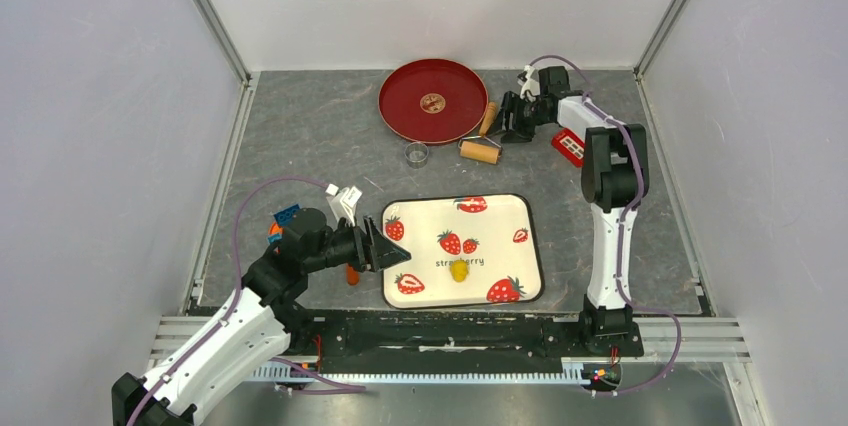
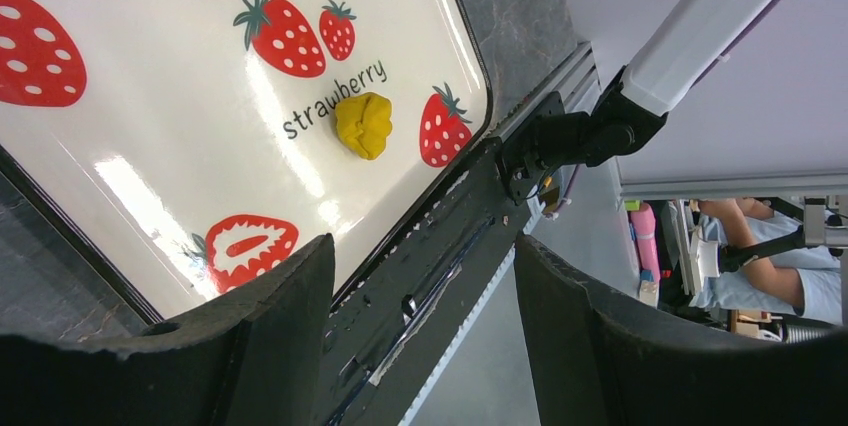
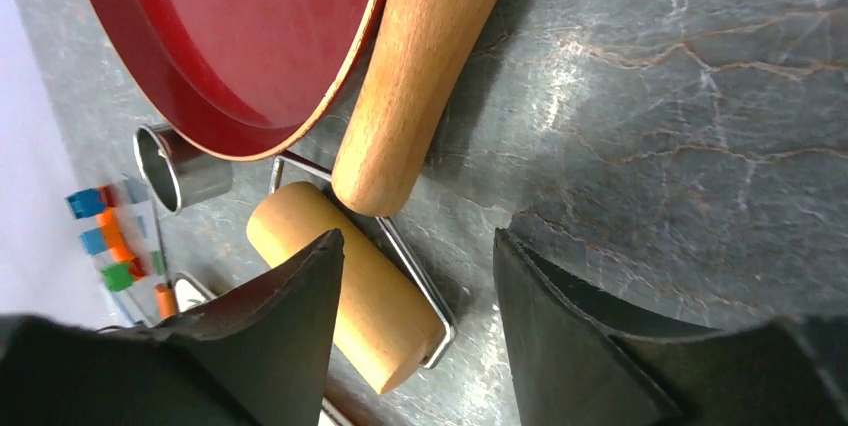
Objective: Roll out the dumpling wrappers from the dough
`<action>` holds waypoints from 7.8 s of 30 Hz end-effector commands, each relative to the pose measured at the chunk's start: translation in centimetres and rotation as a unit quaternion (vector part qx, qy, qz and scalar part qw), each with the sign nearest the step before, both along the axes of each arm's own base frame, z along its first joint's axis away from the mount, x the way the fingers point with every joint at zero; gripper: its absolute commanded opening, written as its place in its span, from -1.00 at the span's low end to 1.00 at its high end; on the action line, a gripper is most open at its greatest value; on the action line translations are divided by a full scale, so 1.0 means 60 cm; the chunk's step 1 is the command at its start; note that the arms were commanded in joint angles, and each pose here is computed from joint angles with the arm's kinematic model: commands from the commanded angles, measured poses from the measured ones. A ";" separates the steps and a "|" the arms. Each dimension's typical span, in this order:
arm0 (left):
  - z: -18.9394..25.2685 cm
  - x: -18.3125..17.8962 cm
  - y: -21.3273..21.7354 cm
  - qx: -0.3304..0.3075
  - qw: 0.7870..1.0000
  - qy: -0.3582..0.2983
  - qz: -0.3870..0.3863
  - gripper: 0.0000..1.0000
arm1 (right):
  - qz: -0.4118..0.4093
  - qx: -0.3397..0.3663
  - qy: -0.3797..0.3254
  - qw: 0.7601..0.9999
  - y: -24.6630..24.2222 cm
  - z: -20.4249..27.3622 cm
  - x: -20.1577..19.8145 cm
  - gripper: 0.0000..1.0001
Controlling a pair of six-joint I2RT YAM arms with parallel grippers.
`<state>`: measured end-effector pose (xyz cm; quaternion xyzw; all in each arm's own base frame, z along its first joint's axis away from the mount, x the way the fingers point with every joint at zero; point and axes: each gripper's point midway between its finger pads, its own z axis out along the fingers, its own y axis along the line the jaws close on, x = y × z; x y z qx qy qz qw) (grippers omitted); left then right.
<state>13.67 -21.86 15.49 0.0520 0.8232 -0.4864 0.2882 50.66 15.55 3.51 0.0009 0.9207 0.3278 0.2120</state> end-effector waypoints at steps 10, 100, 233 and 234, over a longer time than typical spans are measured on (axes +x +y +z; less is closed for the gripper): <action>0.000 -0.001 0.001 0.003 1.000 -0.015 -0.009 0.40 | 0.033 0.028 0.051 0.998 0.032 -0.048 -0.044 -0.26; 0.002 0.036 -0.145 0.095 0.992 0.022 -0.086 0.31 | -0.079 0.005 -0.023 0.997 -0.098 0.039 -0.435 0.73; -0.036 0.131 -0.329 0.246 0.966 0.010 0.081 -0.96 | -0.254 0.142 -0.175 0.941 -0.109 0.234 -0.474 0.96; -0.036 0.134 -0.315 0.251 0.964 0.012 0.085 -0.95 | -0.246 0.138 -0.175 0.943 -0.107 0.231 -0.476 0.96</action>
